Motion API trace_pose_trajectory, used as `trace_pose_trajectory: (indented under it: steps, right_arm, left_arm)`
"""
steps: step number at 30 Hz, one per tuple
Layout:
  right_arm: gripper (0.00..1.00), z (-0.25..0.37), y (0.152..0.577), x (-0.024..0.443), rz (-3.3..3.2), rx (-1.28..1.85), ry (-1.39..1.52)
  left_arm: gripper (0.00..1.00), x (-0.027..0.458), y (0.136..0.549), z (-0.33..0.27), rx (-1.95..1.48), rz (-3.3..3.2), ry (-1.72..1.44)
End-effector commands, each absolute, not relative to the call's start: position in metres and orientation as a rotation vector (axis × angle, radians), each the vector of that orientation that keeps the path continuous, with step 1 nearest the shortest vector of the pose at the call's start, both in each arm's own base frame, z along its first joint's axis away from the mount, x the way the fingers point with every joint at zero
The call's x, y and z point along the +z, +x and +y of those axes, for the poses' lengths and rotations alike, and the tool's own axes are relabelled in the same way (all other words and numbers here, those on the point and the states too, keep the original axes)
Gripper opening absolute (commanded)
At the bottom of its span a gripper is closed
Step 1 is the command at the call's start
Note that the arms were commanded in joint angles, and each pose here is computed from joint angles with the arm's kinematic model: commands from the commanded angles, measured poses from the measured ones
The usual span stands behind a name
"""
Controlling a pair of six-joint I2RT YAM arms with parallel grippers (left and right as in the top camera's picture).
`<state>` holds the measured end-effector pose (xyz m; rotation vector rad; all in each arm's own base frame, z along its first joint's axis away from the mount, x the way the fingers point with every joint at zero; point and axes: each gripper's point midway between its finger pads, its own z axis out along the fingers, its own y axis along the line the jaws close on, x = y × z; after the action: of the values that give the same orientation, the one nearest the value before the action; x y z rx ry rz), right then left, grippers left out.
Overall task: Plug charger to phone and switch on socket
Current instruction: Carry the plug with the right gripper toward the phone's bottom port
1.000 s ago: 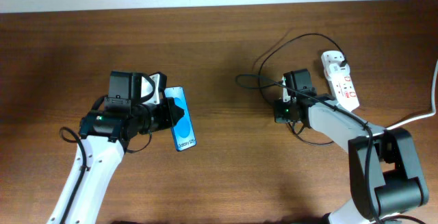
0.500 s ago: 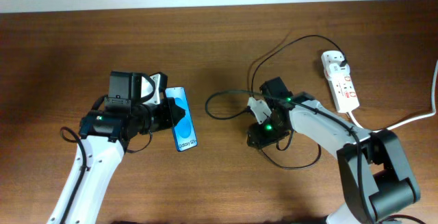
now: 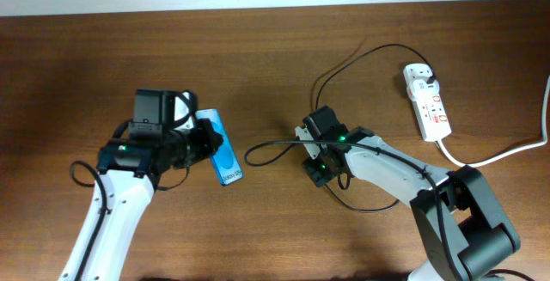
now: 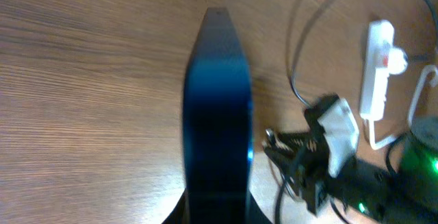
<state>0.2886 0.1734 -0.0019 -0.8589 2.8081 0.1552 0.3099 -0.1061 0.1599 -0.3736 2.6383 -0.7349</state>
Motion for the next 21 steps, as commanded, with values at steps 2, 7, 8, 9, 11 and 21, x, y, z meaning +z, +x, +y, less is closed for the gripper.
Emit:
trace_pose_trajectory:
  steps: [2,7,8,9,11,21]
  right_arm:
    - [0.16,0.163,0.276,-0.016,2.853,0.098,-0.864]
    - [0.04,0.168,0.273,-0.011,2.900,0.165,-0.748]
    - [0.04,0.184,0.271,0.005,2.886,0.302,-0.759]
    - [0.04,0.198,0.268,0.025,2.863,0.426,-0.769]
    - [0.04,0.217,0.257,0.073,2.765,0.631,-0.791]
    - [0.04,0.217,0.218,0.175,2.377,0.434,-1.007]
  left_arm:
    - [0.00,0.156,0.314,-0.067,-0.656,2.618,-0.582]
    - [0.00,0.156,0.313,-0.068,-0.655,2.621,-0.583]
    - [0.00,0.156,0.314,-0.068,-0.655,2.620,-0.582]
    - [0.00,0.157,0.316,-0.068,-0.658,2.609,-0.576]
    - [0.00,0.165,0.325,-0.074,-0.714,2.565,-0.534]
    - [0.00,0.196,0.330,-0.113,-1.203,2.451,-0.916]
